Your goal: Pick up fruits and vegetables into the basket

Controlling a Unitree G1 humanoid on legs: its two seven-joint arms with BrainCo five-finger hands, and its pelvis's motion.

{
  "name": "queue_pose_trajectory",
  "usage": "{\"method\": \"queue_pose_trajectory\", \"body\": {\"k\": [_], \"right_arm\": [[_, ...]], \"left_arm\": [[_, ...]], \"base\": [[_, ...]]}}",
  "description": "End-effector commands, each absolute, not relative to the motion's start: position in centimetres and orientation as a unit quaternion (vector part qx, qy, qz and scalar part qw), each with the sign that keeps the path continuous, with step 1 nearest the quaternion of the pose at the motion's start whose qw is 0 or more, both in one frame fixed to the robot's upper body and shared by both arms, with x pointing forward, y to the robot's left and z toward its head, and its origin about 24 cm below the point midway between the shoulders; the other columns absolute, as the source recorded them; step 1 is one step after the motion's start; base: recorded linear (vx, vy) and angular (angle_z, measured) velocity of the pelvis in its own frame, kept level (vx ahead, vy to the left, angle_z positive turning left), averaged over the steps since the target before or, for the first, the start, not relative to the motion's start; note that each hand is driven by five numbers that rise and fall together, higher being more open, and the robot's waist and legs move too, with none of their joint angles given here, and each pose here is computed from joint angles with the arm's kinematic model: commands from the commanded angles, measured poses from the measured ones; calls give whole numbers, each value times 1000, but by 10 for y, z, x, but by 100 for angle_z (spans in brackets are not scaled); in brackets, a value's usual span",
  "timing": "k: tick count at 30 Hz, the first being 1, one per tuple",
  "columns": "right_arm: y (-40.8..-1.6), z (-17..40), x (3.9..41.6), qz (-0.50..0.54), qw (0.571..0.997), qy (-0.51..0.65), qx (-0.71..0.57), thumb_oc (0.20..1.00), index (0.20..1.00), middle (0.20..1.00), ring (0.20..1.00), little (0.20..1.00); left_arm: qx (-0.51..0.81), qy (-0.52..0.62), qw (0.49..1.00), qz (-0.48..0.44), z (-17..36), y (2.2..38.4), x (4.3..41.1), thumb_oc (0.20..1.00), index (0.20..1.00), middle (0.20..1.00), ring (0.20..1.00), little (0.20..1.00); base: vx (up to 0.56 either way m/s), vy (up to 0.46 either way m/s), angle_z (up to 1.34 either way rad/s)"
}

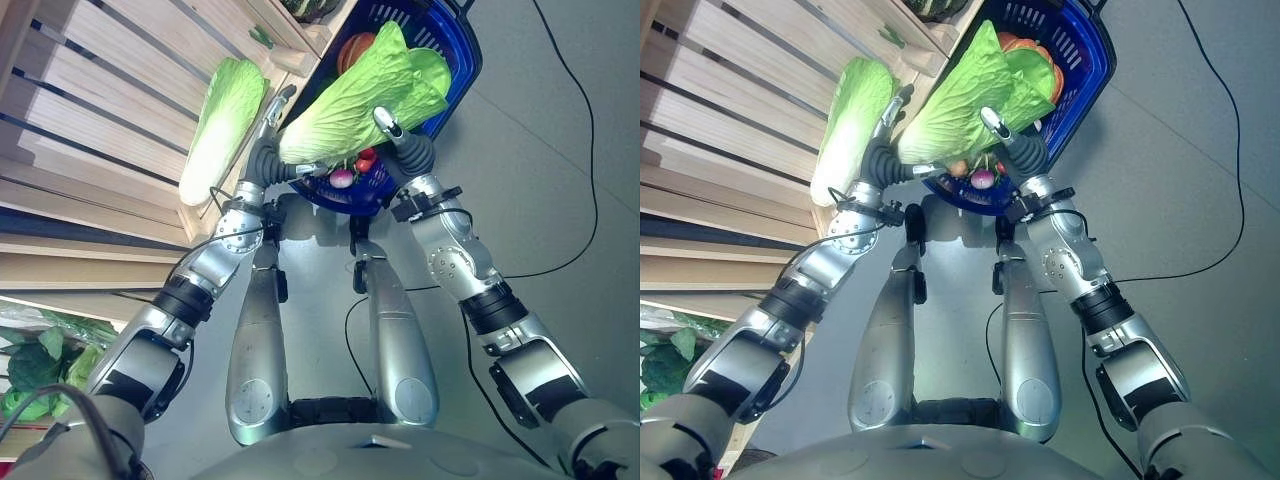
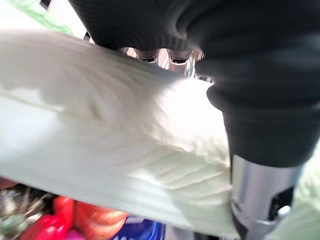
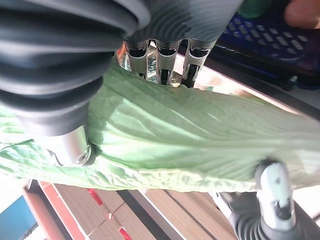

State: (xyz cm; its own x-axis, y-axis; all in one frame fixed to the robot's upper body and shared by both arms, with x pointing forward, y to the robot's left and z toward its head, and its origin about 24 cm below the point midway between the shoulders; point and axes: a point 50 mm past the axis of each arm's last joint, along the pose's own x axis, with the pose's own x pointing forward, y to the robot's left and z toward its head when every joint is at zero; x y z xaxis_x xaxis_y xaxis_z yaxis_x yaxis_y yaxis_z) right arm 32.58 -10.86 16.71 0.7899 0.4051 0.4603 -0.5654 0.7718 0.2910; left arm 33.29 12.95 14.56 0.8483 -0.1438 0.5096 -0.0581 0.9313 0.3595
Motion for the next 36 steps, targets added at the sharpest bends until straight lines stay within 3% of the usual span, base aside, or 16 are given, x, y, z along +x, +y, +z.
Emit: {"method": "queue_pose_trajectory", "body": {"k": [1,18,36], "right_arm": [[-113,195,312,265,898,-278,215,200,200,200,200,200],[-149,190,345,54,967,-239,67,200,200,200,200,200],[-182,182,392,-89,987,-116,-73,200,200,200,200,200]], "left_arm": [[94,-291,943,128,169,177,342,1000,1000,1000,1000,1000],[133,-233,925,270,157,225,356,1000,1000,1000,1000,1000],[149,-209,932,255,160,226,371,1000,1000,1000,1000,1000]], "base": [[0,0,0],[-2,22,0],[0,0,0]]}}
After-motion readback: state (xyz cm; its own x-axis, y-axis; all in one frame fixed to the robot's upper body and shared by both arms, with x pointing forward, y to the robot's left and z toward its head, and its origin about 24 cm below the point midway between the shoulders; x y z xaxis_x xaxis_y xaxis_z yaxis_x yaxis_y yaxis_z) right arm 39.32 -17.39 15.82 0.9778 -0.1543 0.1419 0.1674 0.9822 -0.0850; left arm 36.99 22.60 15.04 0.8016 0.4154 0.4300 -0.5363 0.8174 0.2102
